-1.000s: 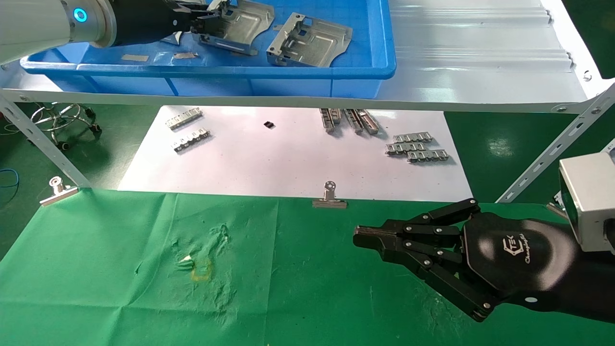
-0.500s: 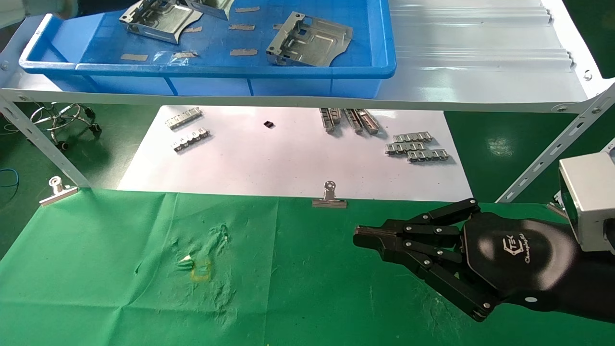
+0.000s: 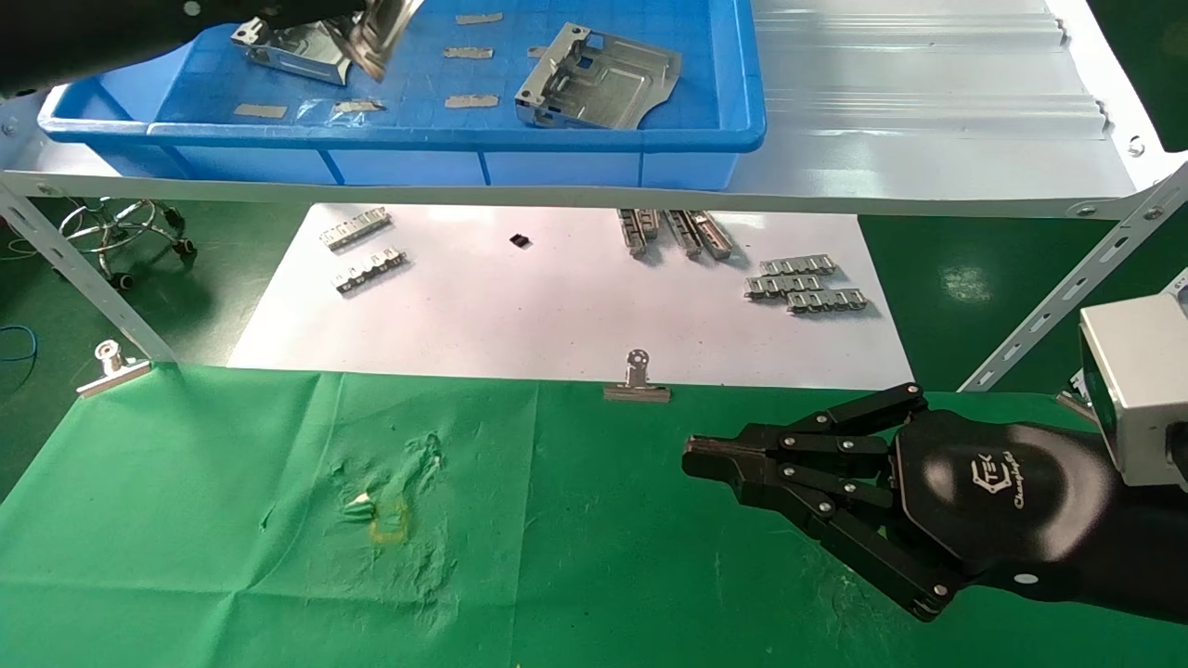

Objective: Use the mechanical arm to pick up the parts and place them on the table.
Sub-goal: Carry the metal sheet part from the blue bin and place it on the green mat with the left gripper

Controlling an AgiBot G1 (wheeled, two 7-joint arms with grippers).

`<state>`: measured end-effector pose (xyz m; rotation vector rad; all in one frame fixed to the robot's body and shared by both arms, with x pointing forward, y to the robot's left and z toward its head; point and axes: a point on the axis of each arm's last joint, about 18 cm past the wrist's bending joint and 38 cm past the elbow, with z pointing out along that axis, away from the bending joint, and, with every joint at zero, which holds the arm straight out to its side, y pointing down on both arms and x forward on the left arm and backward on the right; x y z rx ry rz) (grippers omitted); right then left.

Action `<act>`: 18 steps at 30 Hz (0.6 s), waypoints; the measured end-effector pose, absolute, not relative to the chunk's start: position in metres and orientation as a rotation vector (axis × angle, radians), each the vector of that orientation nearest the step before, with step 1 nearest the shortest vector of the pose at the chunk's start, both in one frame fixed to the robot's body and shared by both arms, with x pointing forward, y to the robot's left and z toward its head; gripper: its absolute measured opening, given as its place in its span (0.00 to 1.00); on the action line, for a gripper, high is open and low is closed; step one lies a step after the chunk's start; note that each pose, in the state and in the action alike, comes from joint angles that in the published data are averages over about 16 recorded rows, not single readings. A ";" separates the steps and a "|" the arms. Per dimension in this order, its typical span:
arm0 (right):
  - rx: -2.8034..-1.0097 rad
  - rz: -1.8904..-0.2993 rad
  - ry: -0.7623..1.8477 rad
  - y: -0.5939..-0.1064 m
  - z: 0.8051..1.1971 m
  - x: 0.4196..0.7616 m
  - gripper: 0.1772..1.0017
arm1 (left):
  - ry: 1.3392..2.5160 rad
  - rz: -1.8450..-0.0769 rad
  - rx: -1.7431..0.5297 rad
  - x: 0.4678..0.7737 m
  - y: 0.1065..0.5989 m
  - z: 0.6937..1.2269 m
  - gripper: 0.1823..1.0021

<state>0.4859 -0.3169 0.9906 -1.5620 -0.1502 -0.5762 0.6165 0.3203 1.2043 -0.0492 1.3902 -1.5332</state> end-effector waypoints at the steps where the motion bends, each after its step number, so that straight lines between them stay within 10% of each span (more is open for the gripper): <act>1: -1.562 -0.576 -0.150 -0.317 0.991 0.486 0.02 | 1.395 -1.530 -0.025 0.612 0.322 1.202 0.05; 18: -1.562 -0.576 -0.150 -0.317 0.991 0.486 0.02 | 1.526 -1.383 0.403 0.554 0.335 1.144 0.01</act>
